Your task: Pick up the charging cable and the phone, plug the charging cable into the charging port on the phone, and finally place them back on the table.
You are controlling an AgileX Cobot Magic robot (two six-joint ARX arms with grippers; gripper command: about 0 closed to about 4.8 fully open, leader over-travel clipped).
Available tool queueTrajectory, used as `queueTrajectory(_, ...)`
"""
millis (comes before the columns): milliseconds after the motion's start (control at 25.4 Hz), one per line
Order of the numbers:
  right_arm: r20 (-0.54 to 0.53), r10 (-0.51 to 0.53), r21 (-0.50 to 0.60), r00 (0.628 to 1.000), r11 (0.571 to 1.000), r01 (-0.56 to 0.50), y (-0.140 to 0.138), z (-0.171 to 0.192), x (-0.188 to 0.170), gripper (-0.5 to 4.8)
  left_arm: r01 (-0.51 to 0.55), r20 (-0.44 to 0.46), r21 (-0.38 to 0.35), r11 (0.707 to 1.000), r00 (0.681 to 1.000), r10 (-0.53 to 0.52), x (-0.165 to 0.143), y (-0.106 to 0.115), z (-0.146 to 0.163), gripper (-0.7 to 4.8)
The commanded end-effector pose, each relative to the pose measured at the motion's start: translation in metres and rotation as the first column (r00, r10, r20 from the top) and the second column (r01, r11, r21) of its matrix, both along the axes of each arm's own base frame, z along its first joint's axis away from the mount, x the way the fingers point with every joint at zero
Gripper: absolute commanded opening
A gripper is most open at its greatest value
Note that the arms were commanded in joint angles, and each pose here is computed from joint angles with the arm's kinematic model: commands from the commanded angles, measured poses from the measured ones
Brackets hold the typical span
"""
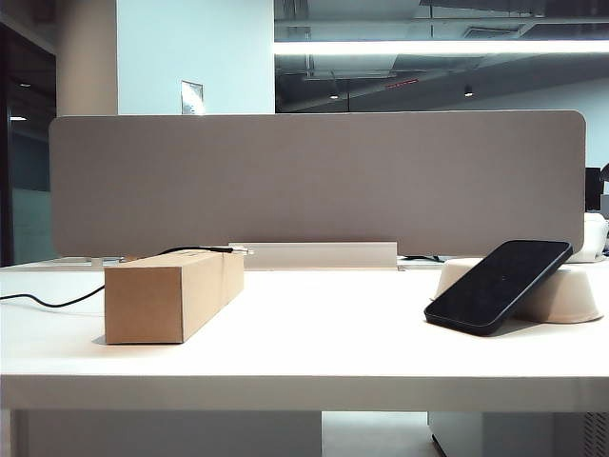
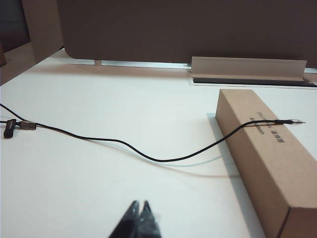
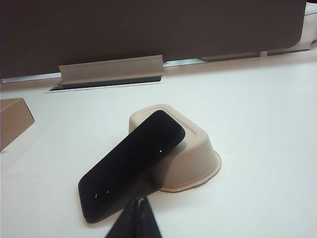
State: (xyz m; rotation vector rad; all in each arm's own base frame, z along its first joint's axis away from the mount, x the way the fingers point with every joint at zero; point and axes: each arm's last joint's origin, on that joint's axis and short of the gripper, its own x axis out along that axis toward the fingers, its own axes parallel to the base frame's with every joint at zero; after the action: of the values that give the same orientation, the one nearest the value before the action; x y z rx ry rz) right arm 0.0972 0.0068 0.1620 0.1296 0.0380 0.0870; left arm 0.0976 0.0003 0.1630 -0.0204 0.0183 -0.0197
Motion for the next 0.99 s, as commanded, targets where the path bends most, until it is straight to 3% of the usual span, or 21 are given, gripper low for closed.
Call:
queueTrajectory(39,0.006,-0.003,-0.001,1.0,1.0,0.003,0.0,-0.001,0.0,0.12,-0.001,0.008,-0.003,1.0,1.0,0.001,0.0,0.0,0.002,-0.06)
queueTrajectory(434,0.007,-0.003,-0.001,1.0,1.0,0.003,0.0,-0.001,0.0,0.12,-0.001,0.009,-0.004,1.0,1.0,0.001,0.0,0.0,0.002,-0.06)
queueTrajectory(592,0.006,-0.003,0.002,1.0,1.0,0.003,0.0,-0.001,0.0,0.12,-0.002,0.009,-0.044,0.999,1.0,0.002,0.0,0.0,0.002,-0.06)
queueTrajectory(789,0.016,-0.004,0.076,1.0,0.997,0.003,0.0,0.001,0.0,0.11,0.011,0.019,-0.043,0.999,1.0,-0.01,-0.001,0.0,0.005,-0.06)
queueTrajectory(986,0.064,-0.004,0.083,0.998,0.997,-0.001,0.0,0.007,0.0,-0.06,0.027,0.031,-0.042,0.999,0.999,-0.026,-0.002,-0.001,0.012,-0.06)
